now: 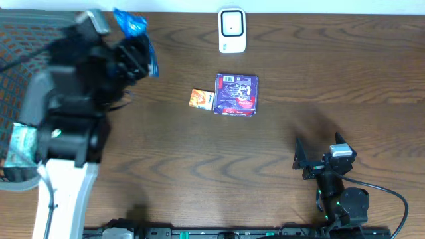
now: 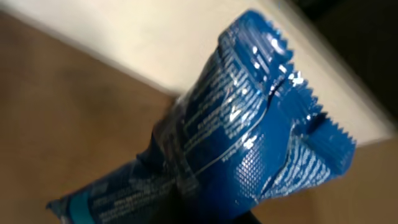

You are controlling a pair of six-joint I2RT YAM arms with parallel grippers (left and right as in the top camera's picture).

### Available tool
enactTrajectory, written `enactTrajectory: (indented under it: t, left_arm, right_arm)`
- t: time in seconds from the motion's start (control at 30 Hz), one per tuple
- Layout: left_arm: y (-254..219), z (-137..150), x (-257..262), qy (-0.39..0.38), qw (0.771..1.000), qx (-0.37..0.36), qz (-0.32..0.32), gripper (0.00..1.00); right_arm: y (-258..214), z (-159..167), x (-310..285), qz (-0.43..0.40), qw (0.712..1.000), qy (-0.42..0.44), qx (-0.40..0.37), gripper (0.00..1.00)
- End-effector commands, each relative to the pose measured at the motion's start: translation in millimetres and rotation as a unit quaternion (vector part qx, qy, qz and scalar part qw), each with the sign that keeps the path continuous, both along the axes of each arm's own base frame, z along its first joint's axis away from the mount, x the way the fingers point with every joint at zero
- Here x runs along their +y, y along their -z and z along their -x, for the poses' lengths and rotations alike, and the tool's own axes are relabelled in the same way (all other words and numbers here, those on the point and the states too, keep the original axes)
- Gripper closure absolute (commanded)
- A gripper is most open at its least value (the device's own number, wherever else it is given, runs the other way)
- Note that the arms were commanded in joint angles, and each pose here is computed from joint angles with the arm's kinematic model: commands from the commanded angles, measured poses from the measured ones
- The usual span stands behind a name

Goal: Scan the item barcode
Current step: 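Present the blue bar to the scanner and drop it on the table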

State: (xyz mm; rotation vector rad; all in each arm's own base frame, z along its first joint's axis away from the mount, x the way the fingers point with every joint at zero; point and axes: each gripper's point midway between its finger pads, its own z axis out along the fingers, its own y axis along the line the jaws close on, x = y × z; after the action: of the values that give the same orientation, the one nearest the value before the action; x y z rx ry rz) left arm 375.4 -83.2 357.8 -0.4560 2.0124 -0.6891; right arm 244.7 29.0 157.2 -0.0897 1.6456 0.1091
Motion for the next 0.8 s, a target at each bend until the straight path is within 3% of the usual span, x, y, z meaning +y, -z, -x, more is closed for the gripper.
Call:
enactTrajectory:
  t: [0.0, 0.3, 0.63, 0.7, 0.77]
  left_arm:
    - [35.8, -20.5, 20.2, -0.091, 0.991, 0.041, -0.084, 0.93]
    - [157.1, -60.2, -20.7, -0.064, 0.974, 0.176, -0.125, 0.93]
    - [267.0, -72.5, -30.2, -0.085, 0.946, 0.291, -0.116, 0.92]
    - [273.8, -75.0, -38.7, -0.069, 0.947, 0.295, -0.102, 0.86]
    - [273.0, -78.4, -44.9, -0.058, 0.951, 0.29, -0.09, 0.67]
  right_arm:
    - [2.3, -0.4, -3.1, -0.006, 1.0, 0.008, 0.004, 0.01]
    - [2.3, -0.4, -3.1, -0.006, 1.0, 0.008, 0.004, 0.01]
    - [2.3, -0.4, -3.1, -0.006, 1.0, 0.008, 0.004, 0.01]
    - [2.3, -0.4, -3.1, -0.006, 1.0, 0.008, 0.004, 0.01]
    - [2.3, -0.4, -3.1, -0.006, 1.0, 0.008, 0.004, 0.01]
